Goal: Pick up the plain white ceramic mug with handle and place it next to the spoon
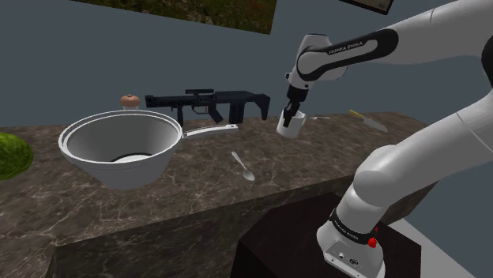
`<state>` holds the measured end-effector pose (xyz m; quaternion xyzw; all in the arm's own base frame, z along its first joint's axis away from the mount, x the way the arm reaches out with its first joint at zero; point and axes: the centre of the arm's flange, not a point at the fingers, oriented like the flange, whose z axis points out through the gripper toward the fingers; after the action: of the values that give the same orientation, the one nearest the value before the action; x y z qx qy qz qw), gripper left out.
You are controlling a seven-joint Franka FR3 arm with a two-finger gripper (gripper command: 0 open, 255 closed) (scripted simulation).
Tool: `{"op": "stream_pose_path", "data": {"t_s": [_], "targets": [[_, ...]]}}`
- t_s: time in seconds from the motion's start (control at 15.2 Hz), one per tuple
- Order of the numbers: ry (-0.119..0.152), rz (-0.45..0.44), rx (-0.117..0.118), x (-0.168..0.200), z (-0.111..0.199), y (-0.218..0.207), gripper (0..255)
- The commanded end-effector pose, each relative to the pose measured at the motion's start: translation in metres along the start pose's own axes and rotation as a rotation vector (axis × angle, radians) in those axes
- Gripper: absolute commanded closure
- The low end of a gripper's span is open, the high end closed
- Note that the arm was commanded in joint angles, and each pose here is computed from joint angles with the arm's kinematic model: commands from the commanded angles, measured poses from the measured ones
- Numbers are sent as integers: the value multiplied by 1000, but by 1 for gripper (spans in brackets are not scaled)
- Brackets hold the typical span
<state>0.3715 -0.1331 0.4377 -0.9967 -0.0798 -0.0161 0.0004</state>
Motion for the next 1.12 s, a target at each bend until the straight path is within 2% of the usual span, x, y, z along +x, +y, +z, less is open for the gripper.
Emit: {"op": "stream_pose_path", "data": {"t_s": [0.0, 0.92, 1.06], "targets": [[1, 0, 0, -1, 10, 0, 255], [1, 0, 0, -3, 84, 0, 255], [1, 0, 0, -3, 83, 0, 255]]}}
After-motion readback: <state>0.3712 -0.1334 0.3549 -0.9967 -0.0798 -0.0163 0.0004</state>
